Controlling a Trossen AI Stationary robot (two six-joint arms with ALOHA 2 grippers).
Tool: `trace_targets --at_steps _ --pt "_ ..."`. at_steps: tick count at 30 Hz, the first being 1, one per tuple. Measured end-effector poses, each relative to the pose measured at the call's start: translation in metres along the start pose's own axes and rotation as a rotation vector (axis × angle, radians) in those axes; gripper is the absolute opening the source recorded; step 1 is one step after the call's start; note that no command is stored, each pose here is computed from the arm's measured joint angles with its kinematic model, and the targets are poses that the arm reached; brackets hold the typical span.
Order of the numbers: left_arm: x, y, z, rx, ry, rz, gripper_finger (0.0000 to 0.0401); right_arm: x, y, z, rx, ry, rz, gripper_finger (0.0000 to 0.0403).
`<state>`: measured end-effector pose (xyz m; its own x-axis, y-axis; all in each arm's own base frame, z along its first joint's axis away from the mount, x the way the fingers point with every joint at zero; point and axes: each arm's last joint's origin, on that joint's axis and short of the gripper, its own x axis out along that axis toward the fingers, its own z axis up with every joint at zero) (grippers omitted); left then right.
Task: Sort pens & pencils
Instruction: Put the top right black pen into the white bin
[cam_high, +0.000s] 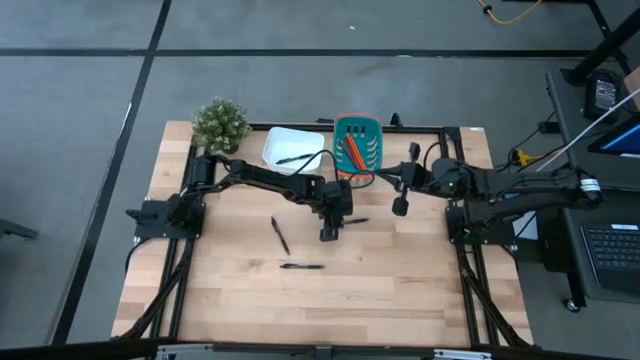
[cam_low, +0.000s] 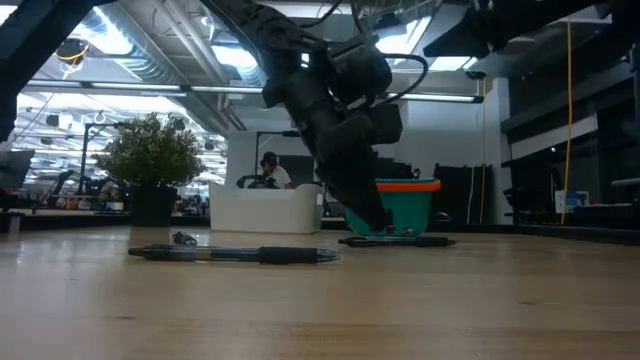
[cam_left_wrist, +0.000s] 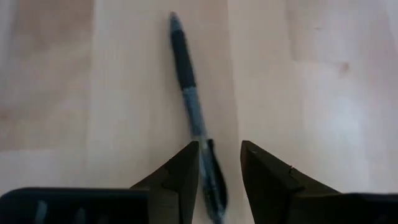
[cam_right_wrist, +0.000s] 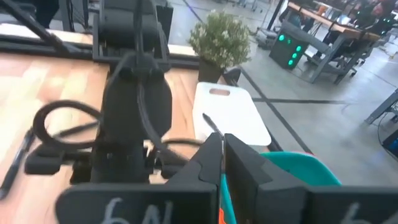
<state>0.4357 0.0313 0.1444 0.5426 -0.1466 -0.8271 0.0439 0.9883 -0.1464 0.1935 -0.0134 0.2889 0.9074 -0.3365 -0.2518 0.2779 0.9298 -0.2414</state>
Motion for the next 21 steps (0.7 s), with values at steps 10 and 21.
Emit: trace_targets --at_steps 10,21 --pt "0.014 0.009 -0.007 -0.021 0.026 0.032 0.0112 -0.007 -0.002 -0.002 -0.005 0.025 0.005 0.0021" --pt "0.018 0.01 -0.011 -0.044 0.065 0.033 0.0102 -0.007 -0.002 -0.005 -0.012 0.053 0.01 0.0021"
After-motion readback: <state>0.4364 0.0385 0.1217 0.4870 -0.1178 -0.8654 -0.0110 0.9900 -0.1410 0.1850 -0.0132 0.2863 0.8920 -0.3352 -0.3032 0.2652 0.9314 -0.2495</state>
